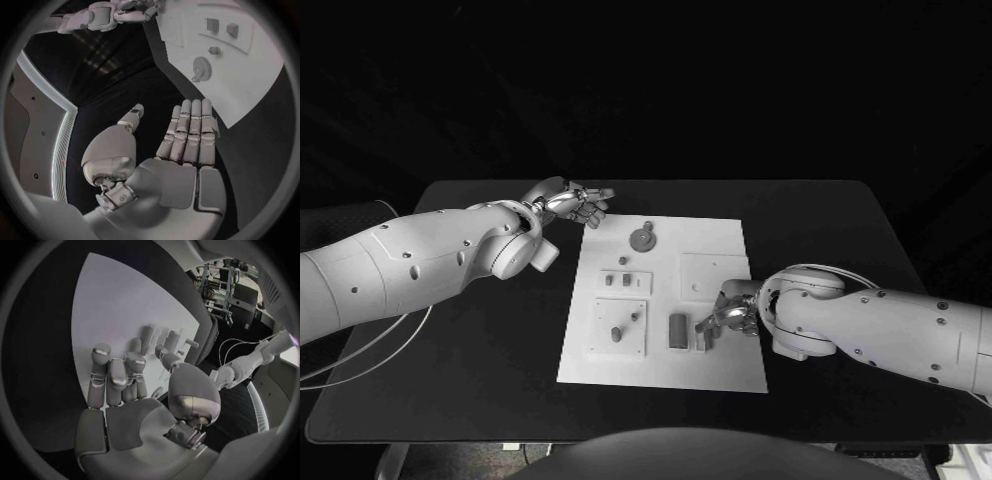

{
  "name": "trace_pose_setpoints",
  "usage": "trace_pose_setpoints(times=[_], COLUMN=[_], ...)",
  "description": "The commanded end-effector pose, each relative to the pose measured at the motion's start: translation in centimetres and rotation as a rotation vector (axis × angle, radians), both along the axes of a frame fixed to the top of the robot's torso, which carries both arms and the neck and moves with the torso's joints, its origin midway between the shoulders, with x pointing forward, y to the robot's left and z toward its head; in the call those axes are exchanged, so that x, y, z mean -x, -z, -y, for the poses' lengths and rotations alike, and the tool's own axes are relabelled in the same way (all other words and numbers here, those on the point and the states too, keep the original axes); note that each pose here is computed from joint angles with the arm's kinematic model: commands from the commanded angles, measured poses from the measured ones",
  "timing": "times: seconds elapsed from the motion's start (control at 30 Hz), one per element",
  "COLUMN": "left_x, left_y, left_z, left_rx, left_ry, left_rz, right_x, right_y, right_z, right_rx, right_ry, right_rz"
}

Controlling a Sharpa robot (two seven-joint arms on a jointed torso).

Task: Assemble the parts on the task board

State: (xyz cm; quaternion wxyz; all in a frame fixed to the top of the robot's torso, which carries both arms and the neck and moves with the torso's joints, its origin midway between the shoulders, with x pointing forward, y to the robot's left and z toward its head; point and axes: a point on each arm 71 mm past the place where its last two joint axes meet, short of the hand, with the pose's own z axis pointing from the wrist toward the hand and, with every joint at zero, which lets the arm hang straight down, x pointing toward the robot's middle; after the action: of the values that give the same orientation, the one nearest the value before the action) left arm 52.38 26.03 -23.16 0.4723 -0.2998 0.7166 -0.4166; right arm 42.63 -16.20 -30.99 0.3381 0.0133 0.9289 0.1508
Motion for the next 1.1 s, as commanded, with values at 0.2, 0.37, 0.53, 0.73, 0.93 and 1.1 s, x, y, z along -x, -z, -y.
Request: trace_pose_setpoints(times=[0.2,0.37,0.53,0.73,0.93,1.1], left_x=[0.02,0.02,0.01,0.02,0.02,0.02], left_y=[-0.06,-0.06,-0.05,-0.04,-0.03,-0.03], left_z=[0.28,0.3,0.3,0.32,0.31,0.3], left_rx=[0.003,0.003,0.002,0.001,0.0,-0.001], left_ry=[0.018,0.018,0.019,0.021,0.022,0.022], left_rz=[0.0,0.0,-0.001,-0.002,-0.003,-0.003], right_x=[0.01,0.03,0.11,0.13,0.06,0.04], right_y=[0.36,0.46,0.58,0.76,0.84,0.85], right_z=[-0.03,-0.14,-0.26,-0.31,-0.31,-0.33], right_rx=[0.019,0.025,0.036,0.05,0.062,0.084], right_ry=[-0.019,-0.024,-0.034,-0.037,-0.032,-0.05], right_rz=[-0.026,-0.026,-0.026,-0.018,-0.006,0.018])
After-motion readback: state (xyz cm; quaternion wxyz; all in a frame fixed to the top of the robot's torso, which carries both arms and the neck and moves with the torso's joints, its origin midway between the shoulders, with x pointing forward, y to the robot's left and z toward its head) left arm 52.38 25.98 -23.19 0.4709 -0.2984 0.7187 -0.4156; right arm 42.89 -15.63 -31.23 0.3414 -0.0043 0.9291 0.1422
